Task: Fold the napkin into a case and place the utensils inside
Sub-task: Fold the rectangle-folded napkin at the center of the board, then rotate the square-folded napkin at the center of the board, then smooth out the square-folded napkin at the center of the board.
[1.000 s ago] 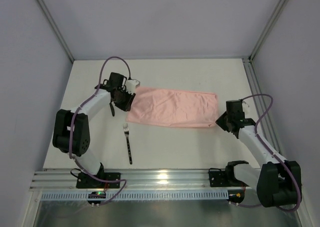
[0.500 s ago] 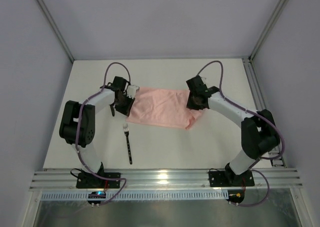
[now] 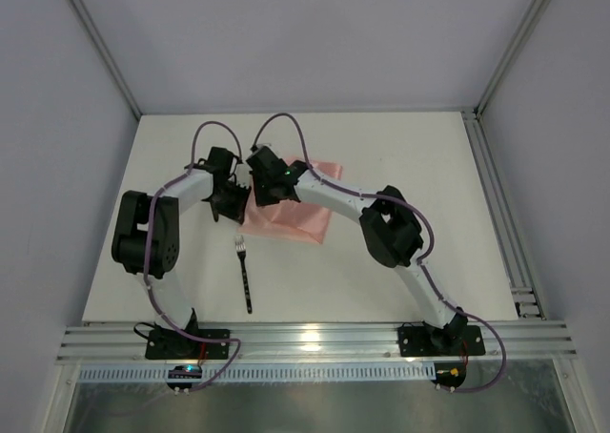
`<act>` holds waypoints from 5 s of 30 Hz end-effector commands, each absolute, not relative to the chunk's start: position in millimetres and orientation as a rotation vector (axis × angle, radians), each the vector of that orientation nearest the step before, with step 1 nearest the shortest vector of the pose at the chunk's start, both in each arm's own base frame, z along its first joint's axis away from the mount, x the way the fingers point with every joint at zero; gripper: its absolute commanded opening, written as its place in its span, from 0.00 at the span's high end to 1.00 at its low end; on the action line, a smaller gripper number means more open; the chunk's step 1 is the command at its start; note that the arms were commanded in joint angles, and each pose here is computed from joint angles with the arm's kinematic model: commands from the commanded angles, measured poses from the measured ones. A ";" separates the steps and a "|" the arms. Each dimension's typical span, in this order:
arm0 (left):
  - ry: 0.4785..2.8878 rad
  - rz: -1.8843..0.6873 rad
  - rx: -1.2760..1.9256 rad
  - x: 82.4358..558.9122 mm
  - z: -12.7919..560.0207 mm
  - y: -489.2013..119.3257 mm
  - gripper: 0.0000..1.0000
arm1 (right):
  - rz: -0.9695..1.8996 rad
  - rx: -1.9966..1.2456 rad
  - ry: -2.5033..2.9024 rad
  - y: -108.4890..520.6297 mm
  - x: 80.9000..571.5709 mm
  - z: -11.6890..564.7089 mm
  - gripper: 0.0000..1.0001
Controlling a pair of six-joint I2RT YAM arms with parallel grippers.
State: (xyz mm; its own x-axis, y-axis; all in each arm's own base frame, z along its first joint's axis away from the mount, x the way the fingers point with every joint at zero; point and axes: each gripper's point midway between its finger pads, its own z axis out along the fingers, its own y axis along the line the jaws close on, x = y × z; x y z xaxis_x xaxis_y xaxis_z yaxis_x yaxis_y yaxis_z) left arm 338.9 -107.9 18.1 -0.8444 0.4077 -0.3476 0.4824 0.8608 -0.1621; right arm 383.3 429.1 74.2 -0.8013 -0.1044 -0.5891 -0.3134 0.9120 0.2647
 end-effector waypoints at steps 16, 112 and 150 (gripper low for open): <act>2.746 -0.431 0.609 335.3 10.8 -101.3 0.91 | 0.838 -0.480 2.362 506.4 335.1 85.4 0.96; 2.527 -0.227 0.994 374.3 39.4 -194.5 0.61 | 0.529 0.055 2.507 173.5 339.4 51.7 0.49; 2.364 -0.347 1.050 349.4 92.0 -200.3 1.00 | 0.726 -0.059 2.399 213.2 385.8 74.2 0.96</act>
State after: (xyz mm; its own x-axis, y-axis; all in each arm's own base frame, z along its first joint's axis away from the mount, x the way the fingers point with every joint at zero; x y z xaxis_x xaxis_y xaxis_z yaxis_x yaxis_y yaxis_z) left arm 356.8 -196.3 66.8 -0.6089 0.6123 -0.5044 0.7180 0.6957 -0.0221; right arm 366.4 198.3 39.3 -0.8538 0.1149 -0.5077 -0.1439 0.8853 0.4422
